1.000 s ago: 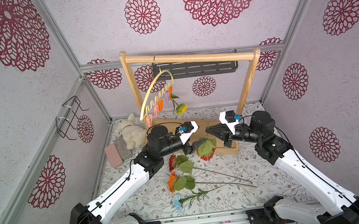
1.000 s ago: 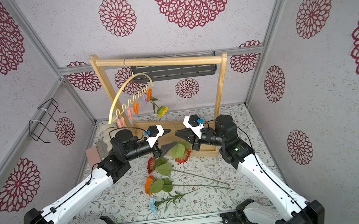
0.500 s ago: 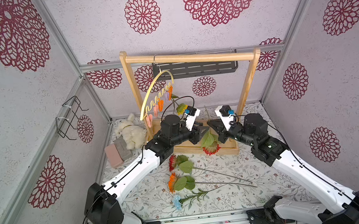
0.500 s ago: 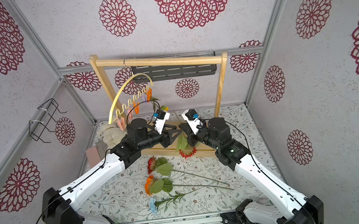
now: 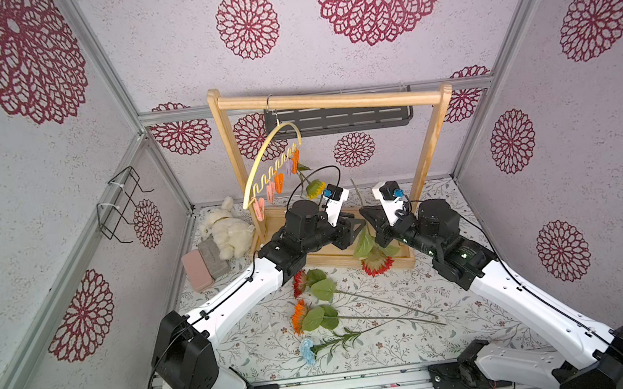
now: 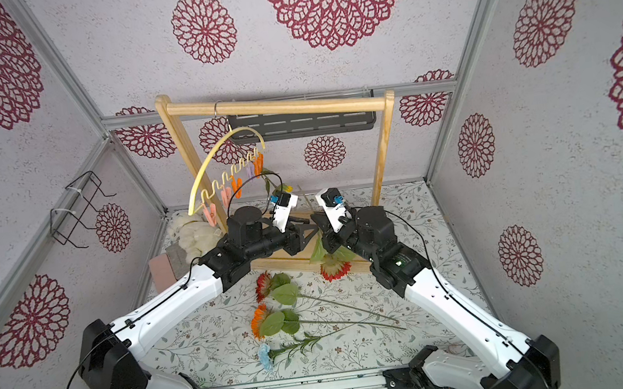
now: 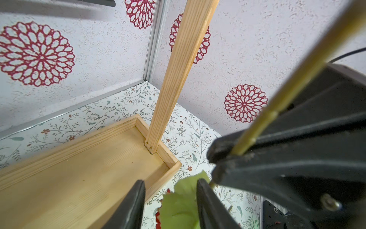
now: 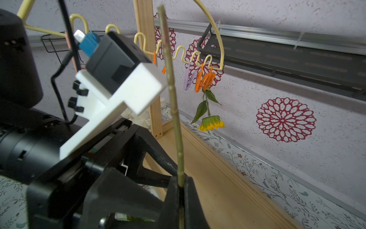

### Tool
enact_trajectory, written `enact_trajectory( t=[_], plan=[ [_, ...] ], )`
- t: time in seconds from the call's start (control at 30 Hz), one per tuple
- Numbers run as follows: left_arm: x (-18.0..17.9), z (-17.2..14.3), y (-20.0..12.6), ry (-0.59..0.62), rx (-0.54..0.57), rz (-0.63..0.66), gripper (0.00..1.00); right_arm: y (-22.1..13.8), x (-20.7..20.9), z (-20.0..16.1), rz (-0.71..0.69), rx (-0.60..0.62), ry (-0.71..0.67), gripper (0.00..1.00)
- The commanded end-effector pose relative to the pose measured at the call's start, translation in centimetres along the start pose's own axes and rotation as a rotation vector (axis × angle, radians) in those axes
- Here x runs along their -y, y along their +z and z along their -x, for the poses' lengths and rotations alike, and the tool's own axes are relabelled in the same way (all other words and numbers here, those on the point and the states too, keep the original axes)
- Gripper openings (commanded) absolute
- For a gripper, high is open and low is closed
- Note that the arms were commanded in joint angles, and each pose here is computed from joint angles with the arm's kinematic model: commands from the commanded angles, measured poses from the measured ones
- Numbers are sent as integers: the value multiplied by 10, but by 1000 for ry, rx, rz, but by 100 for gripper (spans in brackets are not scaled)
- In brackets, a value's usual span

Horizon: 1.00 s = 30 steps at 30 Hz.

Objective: Dry the flowers on a clothes hanger
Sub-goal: Pick up the flower at the center of the board.

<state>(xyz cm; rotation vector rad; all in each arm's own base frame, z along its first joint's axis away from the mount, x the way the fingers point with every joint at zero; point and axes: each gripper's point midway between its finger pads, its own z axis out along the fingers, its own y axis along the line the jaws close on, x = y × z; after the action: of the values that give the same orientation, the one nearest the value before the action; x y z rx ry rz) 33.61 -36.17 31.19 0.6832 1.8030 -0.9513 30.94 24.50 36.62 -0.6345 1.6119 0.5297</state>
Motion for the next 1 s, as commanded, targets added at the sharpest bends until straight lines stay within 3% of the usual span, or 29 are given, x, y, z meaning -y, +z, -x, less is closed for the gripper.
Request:
enact_trajectory(
  t=[0.0, 0.17, 0.3, 0.67, 0.83, 0.87, 0.93, 0.97],
  plan=[
    [26, 10, -15, 44, 37, -126, 50, -4, 4, 14, -34, 49, 14, 0],
    [33, 7, -31, 43, 40, -200, 52, -5, 1, 17, -18, 61, 20, 0],
    [39, 11, -26, 1, 38, -235, 54, -2, -6, 16, 30, 71, 32, 0],
    [20, 19, -6, -60, 79, -152, 35, -3, -17, 17, 91, 83, 70, 0],
    [13, 21, -3, -60, 95, -109, 35, -2, -19, 17, 103, 80, 82, 0],
    [14, 22, -3, -57, 101, -110, 31, -2, -20, 16, 105, 79, 84, 0],
    [16, 24, -4, -47, 112, -121, 9, -2, -20, 15, 106, 75, 81, 0],
    [17, 24, -5, -41, 118, -127, 3, -2, -20, 15, 105, 73, 79, 0]
  ],
)
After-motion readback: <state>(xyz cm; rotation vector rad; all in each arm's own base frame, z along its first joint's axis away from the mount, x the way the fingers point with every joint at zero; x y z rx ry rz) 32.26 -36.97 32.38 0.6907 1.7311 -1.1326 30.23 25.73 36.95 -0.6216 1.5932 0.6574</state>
